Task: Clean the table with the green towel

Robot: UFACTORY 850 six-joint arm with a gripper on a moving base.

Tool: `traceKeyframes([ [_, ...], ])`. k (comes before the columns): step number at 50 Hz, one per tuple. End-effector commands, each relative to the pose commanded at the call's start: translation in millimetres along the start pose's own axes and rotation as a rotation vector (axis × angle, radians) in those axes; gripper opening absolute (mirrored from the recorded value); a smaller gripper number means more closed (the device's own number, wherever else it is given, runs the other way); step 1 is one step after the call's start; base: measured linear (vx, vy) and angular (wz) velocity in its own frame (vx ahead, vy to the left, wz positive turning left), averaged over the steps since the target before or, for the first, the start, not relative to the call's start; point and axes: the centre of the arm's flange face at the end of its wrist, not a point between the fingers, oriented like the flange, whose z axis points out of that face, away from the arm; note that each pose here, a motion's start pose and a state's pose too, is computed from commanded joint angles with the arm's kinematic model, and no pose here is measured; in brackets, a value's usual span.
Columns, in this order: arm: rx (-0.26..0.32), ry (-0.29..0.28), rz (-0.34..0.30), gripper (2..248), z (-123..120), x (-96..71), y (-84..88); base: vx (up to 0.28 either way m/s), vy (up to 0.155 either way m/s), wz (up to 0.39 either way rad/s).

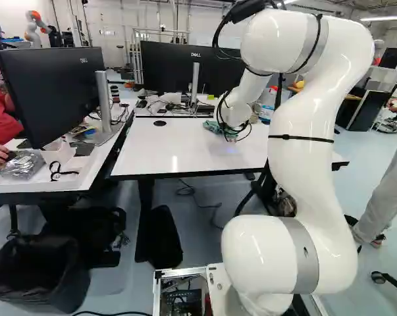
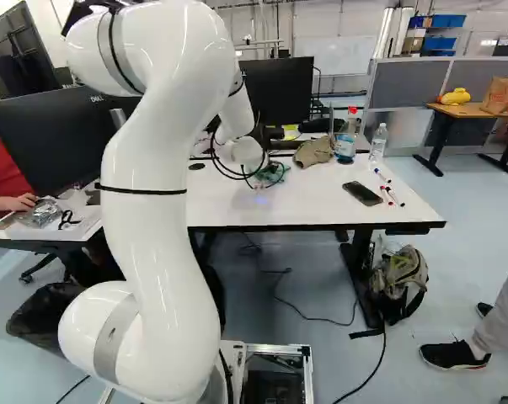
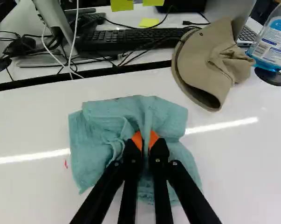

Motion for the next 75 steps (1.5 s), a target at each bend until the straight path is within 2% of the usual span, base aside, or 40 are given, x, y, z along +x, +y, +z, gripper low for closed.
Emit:
traceKeyframes([
  [14, 0.009, 0.020, -0.007, 37, 22.3, 12.1, -7.5, 0.000, 0.000, 0.000],
  [29, 0.036, 0.030, -0.025, 37, 32.5, 17.5, -28.7, 0.000, 0.000, 0.000],
  [52, 0.083, 0.025, -0.059, 37, 25.5, 13.3, -66.3, 0.000, 0.000, 0.000],
  [75, 0.123, 0.004, -0.089, 37, -0.9, -1.5, -95.4, 0.000, 0.000, 0.000],
])
